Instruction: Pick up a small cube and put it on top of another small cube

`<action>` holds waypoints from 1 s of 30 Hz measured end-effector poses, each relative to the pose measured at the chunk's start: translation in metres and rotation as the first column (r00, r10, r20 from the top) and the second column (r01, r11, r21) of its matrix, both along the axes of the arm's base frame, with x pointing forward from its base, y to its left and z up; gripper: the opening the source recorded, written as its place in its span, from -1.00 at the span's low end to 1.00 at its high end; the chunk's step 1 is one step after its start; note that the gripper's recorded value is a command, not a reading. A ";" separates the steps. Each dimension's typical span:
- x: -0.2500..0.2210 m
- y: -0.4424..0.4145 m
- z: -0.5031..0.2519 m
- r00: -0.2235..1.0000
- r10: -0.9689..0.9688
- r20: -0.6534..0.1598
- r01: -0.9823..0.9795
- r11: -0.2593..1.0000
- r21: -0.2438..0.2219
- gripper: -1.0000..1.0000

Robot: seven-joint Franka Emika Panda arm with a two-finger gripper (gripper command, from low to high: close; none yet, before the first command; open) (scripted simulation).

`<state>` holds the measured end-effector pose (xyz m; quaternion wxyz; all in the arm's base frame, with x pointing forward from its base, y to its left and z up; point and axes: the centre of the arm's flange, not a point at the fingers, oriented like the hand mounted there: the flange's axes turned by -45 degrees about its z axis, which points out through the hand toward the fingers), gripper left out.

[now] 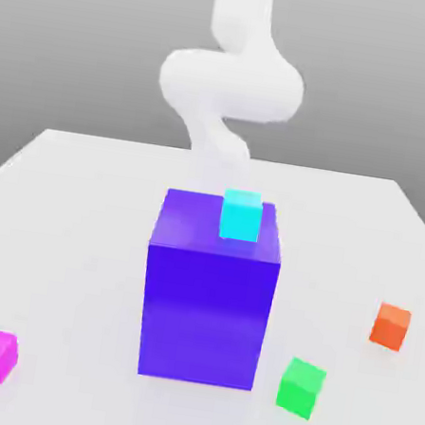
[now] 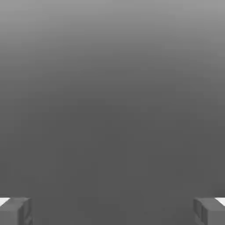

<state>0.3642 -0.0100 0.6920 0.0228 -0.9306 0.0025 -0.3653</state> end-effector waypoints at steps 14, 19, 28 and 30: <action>0.077 -0.041 -0.122 0.963 0.111 -0.244 -0.069 0.982 0.174 0.00; 0.104 -0.065 -0.222 0.909 0.159 -0.384 -0.056 0.963 0.264 0.00; 0.110 -0.096 -0.322 0.847 0.171 -0.503 -0.010 0.952 0.306 0.00; 0.108 -0.107 -0.347 0.831 0.164 -0.531 0.009 0.951 0.308 0.00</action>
